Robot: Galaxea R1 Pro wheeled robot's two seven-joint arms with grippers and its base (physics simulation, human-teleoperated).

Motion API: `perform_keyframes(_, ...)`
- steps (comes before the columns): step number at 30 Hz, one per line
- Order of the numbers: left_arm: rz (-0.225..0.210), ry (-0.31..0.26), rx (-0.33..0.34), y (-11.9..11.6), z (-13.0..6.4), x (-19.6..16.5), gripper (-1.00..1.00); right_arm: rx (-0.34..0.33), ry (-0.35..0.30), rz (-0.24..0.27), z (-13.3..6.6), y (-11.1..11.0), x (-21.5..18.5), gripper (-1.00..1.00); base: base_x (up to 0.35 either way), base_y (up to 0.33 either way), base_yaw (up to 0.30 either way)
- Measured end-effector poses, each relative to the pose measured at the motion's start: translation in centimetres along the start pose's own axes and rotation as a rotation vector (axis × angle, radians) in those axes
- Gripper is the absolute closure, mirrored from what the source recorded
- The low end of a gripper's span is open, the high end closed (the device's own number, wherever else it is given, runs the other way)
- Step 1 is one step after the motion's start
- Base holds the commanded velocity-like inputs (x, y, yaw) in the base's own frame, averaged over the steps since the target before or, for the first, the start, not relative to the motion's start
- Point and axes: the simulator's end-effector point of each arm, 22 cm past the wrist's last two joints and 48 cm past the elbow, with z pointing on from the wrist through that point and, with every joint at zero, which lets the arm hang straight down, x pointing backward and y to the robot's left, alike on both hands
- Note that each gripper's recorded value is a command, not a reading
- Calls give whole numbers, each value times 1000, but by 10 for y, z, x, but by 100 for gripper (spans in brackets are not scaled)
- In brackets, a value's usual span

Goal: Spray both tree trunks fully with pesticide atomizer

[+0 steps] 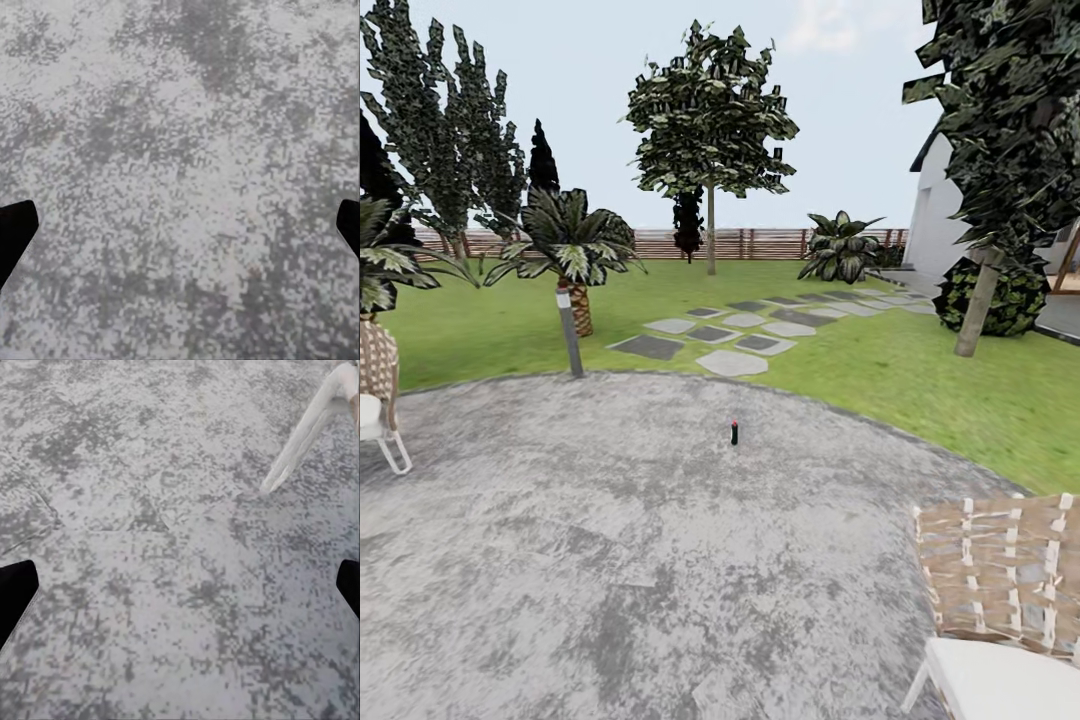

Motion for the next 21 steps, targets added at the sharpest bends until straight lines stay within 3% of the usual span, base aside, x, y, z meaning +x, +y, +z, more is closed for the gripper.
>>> perform_keyframes(21,-1,0,1,-1,0,0,-100,-1,-1,0,0,1,0,-100,339,27,0)
